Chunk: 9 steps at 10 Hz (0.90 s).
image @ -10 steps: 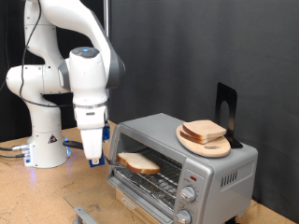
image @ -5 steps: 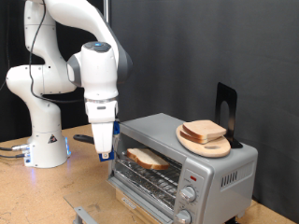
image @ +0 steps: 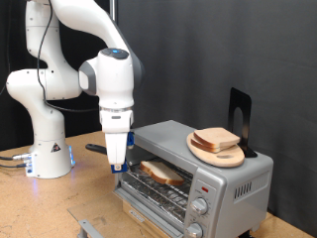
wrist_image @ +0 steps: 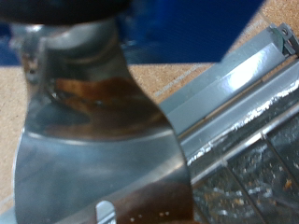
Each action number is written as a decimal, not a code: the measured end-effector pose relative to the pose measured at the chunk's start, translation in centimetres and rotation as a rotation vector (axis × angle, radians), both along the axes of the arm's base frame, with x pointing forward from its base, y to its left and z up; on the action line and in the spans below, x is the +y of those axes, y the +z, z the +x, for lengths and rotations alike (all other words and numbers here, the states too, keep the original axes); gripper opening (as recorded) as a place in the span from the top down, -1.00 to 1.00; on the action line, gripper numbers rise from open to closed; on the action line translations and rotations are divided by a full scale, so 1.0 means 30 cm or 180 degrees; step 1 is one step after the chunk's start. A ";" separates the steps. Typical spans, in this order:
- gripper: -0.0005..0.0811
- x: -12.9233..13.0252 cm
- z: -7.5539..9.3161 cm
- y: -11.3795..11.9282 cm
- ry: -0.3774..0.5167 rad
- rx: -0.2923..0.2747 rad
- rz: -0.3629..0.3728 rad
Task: Make a piece of toast with the oven
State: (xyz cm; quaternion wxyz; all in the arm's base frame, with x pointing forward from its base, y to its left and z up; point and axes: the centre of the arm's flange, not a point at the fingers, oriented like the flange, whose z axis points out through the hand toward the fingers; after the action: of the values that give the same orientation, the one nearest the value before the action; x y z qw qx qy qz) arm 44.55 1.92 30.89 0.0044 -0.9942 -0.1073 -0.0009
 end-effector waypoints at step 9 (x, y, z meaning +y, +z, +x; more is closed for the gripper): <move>0.34 -0.106 -0.018 -0.058 0.0195 0.0114 0.0056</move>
State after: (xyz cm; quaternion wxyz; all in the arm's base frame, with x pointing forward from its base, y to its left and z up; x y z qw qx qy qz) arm 44.00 -1.27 29.14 0.0150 -0.9903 -0.1375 0.0161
